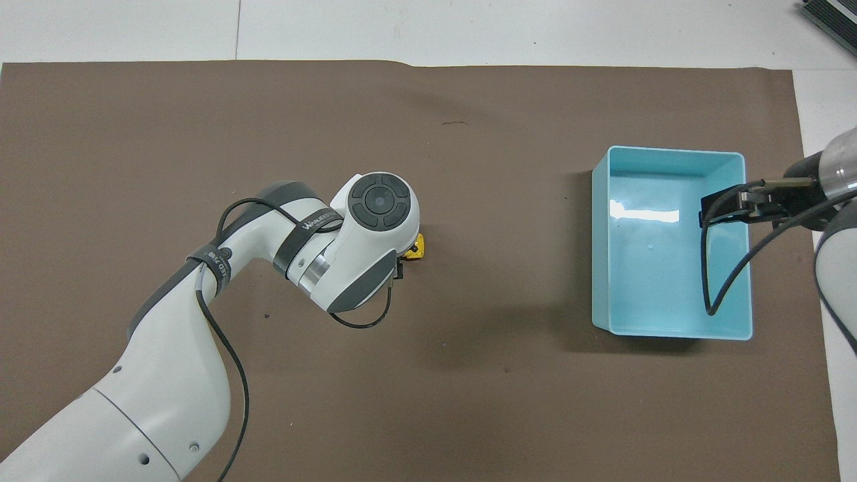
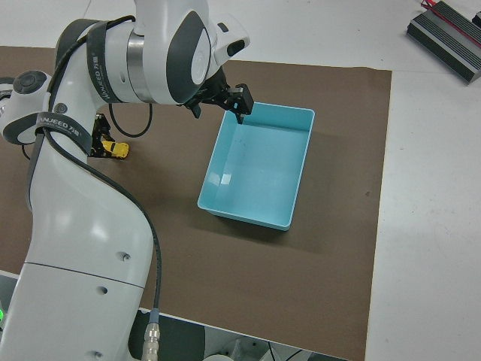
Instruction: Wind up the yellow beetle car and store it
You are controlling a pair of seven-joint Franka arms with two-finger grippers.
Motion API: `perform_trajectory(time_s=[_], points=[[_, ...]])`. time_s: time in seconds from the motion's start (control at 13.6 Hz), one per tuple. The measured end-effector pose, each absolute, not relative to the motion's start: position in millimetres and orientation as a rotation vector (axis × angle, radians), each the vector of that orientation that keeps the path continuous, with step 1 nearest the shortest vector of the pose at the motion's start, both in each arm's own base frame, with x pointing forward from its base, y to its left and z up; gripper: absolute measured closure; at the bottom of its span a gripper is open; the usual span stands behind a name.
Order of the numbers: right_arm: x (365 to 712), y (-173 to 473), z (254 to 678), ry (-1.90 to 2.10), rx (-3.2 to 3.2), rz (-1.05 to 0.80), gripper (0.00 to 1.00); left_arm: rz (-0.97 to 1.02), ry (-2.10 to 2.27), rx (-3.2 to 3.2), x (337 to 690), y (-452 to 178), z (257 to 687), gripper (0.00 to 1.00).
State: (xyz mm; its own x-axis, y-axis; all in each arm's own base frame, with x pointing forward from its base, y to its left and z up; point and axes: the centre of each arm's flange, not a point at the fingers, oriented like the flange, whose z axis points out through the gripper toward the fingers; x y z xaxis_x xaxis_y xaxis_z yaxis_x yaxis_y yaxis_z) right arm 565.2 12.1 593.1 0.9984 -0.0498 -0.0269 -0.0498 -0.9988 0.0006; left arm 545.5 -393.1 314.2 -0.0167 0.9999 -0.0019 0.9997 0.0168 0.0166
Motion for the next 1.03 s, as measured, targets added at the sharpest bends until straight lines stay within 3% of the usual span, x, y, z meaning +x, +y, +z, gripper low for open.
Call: perform_trajectory(time_s=[1.03], points=[[565,12,593,0.078,-3.140,0.042,0.00,0.124,2.305,2.215,560,-290,312,0.56]])
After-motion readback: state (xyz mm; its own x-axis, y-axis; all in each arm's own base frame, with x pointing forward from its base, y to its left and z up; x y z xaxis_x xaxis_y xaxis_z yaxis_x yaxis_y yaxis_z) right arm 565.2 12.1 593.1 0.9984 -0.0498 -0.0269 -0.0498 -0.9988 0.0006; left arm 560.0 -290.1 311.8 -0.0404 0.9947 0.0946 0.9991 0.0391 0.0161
